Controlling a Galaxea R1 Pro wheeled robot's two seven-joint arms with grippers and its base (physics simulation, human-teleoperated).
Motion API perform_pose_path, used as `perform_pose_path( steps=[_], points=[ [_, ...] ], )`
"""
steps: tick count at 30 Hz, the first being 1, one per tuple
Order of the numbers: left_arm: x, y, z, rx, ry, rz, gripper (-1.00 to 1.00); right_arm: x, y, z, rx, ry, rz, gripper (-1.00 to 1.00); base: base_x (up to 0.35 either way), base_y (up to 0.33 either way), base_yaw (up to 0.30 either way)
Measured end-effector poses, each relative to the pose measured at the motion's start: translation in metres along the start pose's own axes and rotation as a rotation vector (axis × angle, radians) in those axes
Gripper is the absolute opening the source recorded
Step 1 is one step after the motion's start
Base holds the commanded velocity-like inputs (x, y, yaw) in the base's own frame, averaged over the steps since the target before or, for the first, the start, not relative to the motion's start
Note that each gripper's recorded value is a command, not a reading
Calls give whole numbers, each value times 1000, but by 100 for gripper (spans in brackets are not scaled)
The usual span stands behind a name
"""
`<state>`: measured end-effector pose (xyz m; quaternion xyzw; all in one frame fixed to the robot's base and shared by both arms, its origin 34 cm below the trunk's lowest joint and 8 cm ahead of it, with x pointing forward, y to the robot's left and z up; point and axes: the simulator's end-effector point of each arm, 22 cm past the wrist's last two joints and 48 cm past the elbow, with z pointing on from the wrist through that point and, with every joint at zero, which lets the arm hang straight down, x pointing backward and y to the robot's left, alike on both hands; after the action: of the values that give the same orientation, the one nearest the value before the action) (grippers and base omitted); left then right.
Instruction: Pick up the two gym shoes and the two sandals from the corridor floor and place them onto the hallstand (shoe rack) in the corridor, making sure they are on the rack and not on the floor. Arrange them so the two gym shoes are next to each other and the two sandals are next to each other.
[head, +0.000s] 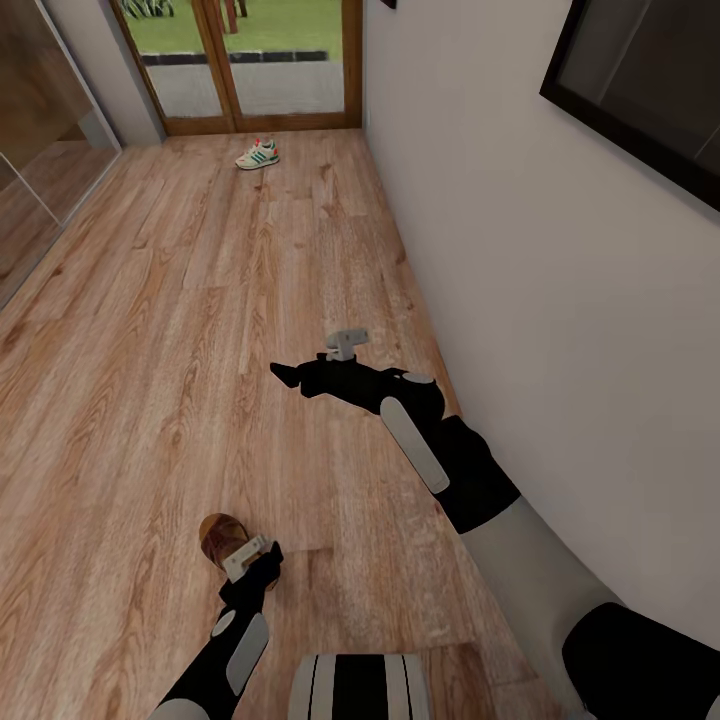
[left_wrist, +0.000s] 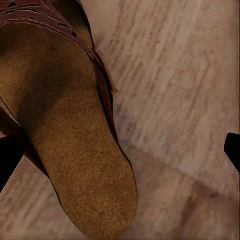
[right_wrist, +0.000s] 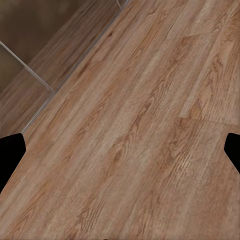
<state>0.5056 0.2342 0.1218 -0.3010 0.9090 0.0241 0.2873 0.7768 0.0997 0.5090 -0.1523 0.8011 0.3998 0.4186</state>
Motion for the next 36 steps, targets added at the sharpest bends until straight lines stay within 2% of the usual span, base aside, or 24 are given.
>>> perform_pose_path(
  steps=[6, 11, 36],
  points=[
    [8, -2, 2, 23, 13, -3, 100, 7, -4, 3, 1, 8, 9, 100, 0, 0, 0],
    [18, 4, 5, 14, 30, 1, 100, 19, -12, 8, 3, 21, 25, 100, 0, 0, 0],
    [23, 8, 8, 6, 37, 1, 100, 28, -18, 11, 4, 30, 38, 100, 0, 0, 0]
  ],
)
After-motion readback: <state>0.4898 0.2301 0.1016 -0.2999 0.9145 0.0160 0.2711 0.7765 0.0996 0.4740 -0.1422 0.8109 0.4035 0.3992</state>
